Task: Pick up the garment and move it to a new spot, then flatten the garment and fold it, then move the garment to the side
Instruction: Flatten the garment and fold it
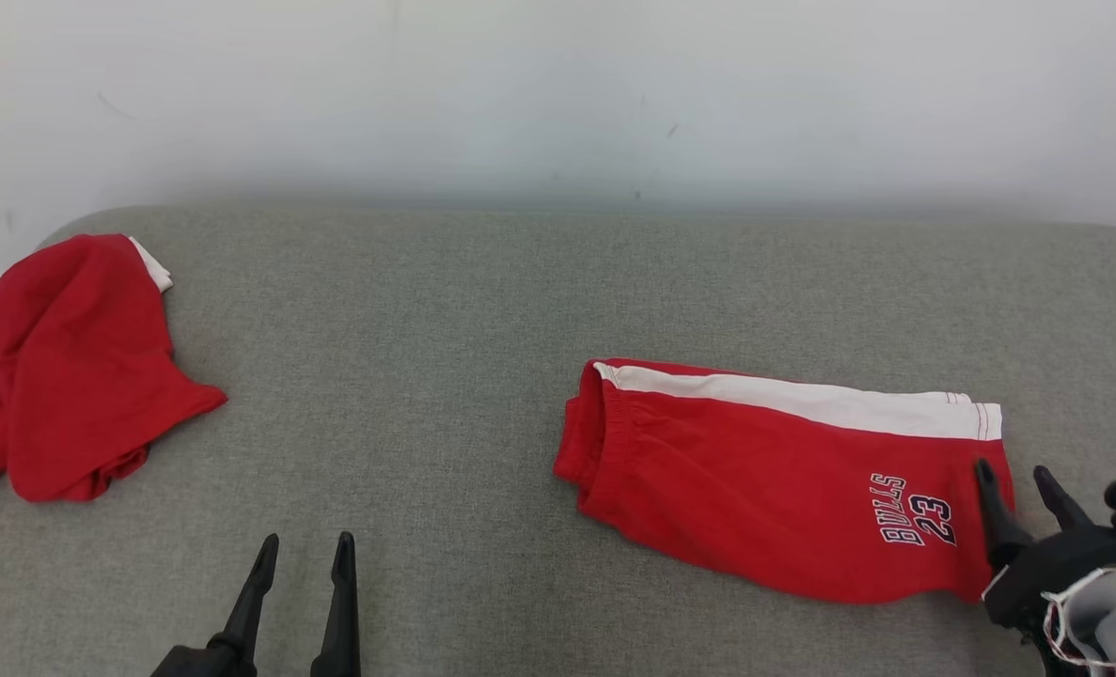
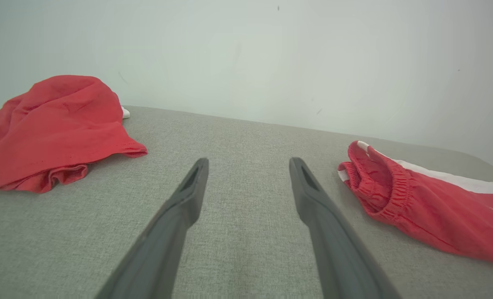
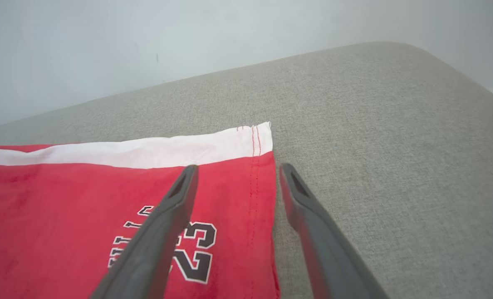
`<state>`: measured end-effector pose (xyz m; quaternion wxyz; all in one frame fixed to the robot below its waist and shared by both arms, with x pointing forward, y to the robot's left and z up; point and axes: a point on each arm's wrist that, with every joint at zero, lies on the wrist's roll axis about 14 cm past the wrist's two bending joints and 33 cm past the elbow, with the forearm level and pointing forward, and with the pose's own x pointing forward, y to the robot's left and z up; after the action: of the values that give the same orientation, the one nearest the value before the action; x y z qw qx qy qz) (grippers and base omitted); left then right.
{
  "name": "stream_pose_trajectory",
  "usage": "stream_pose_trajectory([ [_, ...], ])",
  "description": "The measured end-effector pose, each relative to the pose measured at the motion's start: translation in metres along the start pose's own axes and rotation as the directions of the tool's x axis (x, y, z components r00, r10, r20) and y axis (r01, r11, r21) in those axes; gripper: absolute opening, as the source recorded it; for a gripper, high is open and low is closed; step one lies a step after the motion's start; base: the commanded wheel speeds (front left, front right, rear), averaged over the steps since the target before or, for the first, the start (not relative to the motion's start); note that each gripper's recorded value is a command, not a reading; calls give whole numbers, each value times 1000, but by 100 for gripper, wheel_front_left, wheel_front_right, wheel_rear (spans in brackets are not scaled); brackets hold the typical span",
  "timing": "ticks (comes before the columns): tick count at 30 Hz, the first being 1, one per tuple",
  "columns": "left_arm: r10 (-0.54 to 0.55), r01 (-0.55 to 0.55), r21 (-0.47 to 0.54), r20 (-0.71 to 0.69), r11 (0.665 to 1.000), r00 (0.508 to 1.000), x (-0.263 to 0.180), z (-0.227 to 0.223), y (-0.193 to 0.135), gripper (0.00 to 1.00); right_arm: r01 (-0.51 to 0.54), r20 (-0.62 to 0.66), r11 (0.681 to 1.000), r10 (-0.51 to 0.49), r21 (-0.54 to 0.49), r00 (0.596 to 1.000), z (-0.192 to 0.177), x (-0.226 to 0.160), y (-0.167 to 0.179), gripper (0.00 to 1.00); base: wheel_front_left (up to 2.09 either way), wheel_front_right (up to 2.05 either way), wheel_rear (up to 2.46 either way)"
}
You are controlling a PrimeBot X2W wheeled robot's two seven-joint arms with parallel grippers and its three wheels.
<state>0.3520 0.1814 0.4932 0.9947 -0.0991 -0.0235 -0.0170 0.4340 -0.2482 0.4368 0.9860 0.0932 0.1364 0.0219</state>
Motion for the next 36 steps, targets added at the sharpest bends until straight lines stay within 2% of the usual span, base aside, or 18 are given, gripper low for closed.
stream_pose_trajectory([
  [6, 8, -7, 18, -13, 1000, 1000, -2, -3, 3, 100, 28, -123, 999, -33, -41, 992, -20, 13, -3, 100, 0, 0, 0],
  [10, 24, -23, 41, -16, 999, 1000, -4, -4, 9, 100, 45, -154, 996, -57, -78, 986, -28, 17, -8, 100, 0, 0, 0],
  [25, 57, -55, 56, -50, 997, 997, -5, -13, 20, 100, 70, -232, 997, -77, -36, 970, -51, 26, -3, 100, 0, 0, 0],
  [26, 58, -55, 56, -51, 997, 997, -5, -14, 20, 100, 73, -239, 997, -78, -29, 968, -52, 27, -3, 66, 0, 0, 0],
  [27, 59, -56, 56, -53, 997, 997, -5, -14, 21, 100, 73, -243, 997, -76, -19, 967, -53, 28, -2, 14, 0, 0, 0],
  [28, 61, -58, 56, -56, 997, 997, -6, -15, 21, 100, 73, -247, 997, -74, -13, 966, -53, 29, 0, 0, 0, 0, 0],
  [33, 68, -65, 55, -55, 996, 996, -7, -15, 23, 100, 70, -234, 998, -70, -10, 970, -47, 29, 1, 0, 0, 0, 0],
  [36, 66, -64, 48, -52, 997, 996, -7, -14, 23, 100, 95, -217, 995, -96, -12, 971, -41, 24, -10, 0, 0, 0, 0],
])
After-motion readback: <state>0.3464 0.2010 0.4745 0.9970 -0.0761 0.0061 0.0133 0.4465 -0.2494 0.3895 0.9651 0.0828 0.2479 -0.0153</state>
